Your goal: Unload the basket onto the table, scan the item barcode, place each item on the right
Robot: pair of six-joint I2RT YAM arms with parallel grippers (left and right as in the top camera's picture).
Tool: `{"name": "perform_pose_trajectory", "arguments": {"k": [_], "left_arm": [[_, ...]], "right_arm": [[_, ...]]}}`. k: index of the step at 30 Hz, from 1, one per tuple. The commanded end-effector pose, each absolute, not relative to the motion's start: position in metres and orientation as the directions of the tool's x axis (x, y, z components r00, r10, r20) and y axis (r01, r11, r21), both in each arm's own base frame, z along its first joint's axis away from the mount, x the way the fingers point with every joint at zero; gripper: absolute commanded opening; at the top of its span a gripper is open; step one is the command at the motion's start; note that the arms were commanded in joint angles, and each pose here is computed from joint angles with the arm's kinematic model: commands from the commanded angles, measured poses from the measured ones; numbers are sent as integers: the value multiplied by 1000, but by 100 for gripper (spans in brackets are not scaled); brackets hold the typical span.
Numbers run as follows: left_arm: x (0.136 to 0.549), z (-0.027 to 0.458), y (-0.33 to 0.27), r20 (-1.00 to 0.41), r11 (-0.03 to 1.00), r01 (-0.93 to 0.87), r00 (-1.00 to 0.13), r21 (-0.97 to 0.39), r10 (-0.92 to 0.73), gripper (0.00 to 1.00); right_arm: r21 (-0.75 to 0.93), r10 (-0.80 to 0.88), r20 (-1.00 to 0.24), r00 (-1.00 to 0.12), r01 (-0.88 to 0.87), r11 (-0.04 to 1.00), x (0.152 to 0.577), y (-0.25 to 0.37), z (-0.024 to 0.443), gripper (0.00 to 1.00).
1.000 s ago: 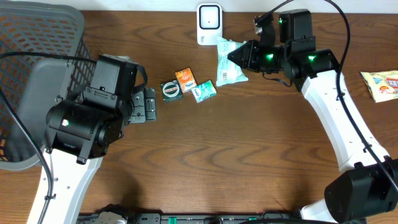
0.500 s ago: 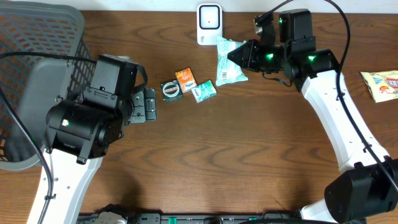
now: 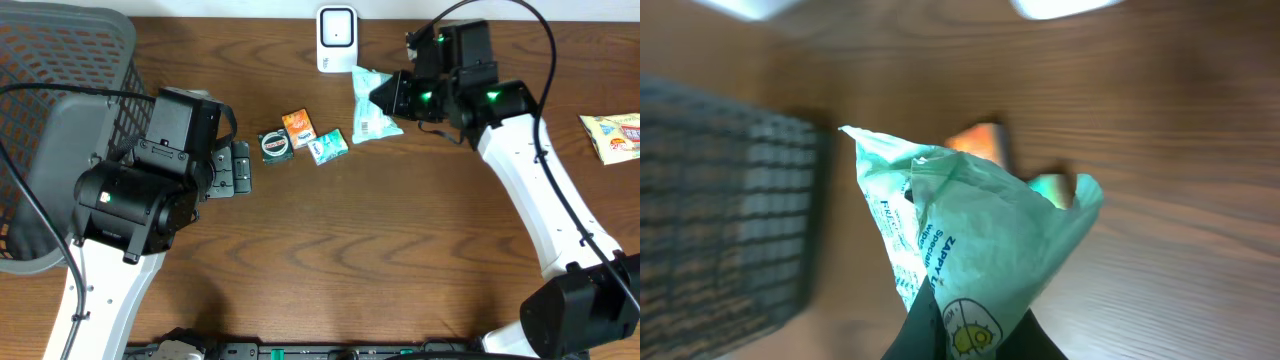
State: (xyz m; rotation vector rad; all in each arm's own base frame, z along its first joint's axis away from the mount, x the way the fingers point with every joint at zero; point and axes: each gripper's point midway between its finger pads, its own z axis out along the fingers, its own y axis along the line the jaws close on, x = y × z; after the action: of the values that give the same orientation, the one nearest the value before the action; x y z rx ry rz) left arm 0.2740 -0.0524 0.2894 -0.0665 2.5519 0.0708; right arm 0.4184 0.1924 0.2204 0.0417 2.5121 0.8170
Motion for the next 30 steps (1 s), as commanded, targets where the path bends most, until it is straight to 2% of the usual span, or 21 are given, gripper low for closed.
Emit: {"name": "perform_pose_trajectory", "arguments": {"k": [1,5,9,16,21,30], "left_arm": [[276,291,-49,-560,996,-69,-828,54,-27,98],[276,291,-49,-560,996,-69,-828,55,-27,98],[276,291,-48,-559,996,-69,-828,55,-27,98],[276,291,-49,-560,996,-69,-828,54,-27,98],[276,291,-48,-559,996,-69,-828,55,-27,98],[276,291,-48,-559,996,-69,-828,55,-27,98]], "right_arm": [[349,177,-536,-826,-27,937,431,161,204,1],[231,169,-565,-807,42,972,439,146,191,1],[42,143,-584,-799,146,988,446,120,165,1],[-252,61,-466,-883,198,947,436,89,95,1],[-426,-5,-431,-902,198,883,430,73,77,1],[-509,-83,-402,-912,147,848,424,80,72,1]]}}
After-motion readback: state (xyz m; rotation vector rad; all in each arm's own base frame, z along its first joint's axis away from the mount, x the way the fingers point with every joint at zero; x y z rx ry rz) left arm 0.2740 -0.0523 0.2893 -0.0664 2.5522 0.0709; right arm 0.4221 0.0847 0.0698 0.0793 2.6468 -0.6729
